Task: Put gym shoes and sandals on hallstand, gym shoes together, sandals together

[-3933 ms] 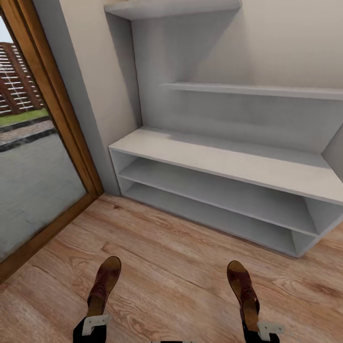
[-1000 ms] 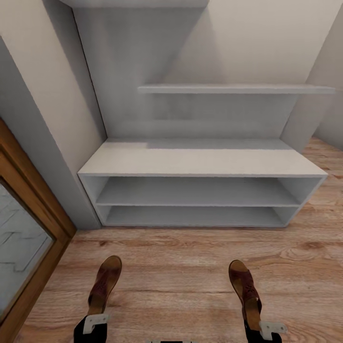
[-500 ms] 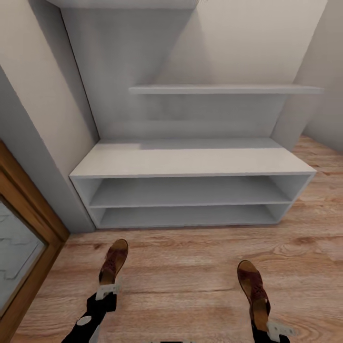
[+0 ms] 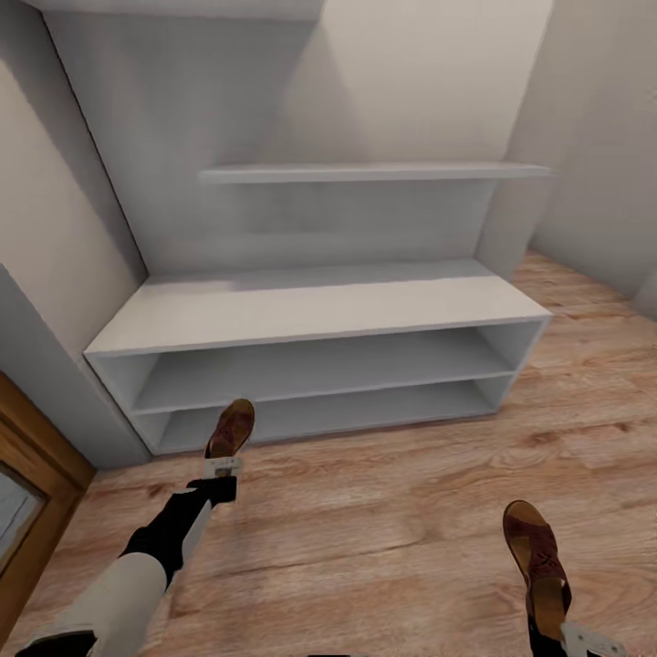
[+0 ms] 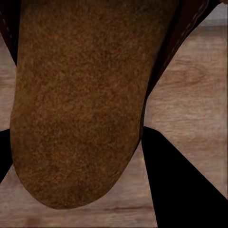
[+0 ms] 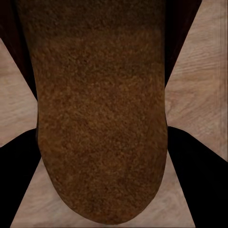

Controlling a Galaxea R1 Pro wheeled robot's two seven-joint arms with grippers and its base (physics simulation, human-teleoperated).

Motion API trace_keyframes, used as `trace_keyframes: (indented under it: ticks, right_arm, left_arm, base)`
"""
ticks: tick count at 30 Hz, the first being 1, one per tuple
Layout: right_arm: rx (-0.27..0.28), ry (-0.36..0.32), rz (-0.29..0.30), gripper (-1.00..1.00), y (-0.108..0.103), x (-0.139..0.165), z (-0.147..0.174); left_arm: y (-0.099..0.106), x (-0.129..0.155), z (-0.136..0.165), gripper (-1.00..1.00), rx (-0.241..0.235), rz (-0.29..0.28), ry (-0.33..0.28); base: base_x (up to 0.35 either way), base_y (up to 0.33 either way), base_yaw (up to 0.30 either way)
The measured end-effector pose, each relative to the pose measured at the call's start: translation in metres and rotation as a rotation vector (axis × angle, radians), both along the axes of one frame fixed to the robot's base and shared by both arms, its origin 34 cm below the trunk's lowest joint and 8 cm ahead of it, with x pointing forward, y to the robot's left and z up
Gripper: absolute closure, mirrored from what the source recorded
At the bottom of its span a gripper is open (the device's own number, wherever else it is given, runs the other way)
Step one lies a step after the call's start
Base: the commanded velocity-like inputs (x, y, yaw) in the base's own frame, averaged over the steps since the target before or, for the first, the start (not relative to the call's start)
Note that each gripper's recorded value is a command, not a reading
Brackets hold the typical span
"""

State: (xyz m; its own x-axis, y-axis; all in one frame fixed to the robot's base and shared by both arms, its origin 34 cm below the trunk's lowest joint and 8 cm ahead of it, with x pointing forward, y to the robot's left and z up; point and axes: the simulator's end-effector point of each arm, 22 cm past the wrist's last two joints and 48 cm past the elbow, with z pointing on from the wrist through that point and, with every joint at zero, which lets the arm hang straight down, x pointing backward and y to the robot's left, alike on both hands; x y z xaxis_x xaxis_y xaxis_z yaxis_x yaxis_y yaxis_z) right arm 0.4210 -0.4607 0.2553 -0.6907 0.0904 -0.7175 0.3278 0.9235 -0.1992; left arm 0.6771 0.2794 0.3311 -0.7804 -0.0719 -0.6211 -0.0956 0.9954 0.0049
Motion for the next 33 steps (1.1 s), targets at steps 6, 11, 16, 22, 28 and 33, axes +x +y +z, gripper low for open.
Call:
trace_keyframes:
  ticks: [6, 11, 16, 22, 28, 33]
  right_arm:
    - [-0.002, 0.0, 0.003, 1.0, -0.001, 0.001, 0.0]
    - [-0.003, -0.001, 0.003, 1.0, -0.001, 0.001, 0.001]
    - [-0.003, -0.002, 0.002, 1.0, -0.001, 0.001, 0.001]
    - [-0.003, -0.002, 0.001, 1.0, -0.001, 0.001, 0.001]
    - [-0.003, -0.001, 0.001, 1.0, -0.001, 0.0, -0.004]
    - [-0.003, 0.004, 0.001, 1.0, -0.001, -0.005, -0.017]
  left_arm:
    - [0.019, 0.052, 0.046, 1.0, 0.057, 0.057, -0.013]
    - [0.03, 0.061, 0.057, 1.0, 0.055, 0.118, -0.017]
    - [0.049, 0.053, 0.057, 1.0, 0.099, 0.221, -0.007]
    - [0.048, 0.049, 0.054, 1.0, 0.097, 0.224, -0.007]
    - [0.047, 0.048, 0.049, 1.0, 0.096, 0.221, -0.007]
    - [0.047, 0.044, 0.034, 1.0, 0.099, 0.22, -0.001]
  base:
    - [0.0, 0.0, -0.015]
    - [0.0, 0.0, 0.058]
    - [0.0, 0.0, 0.188]
    - [0.0, 0.0, 0.037]
    - [0.0, 0.0, 0.004]
    - [0.0, 0.0, 0.0]
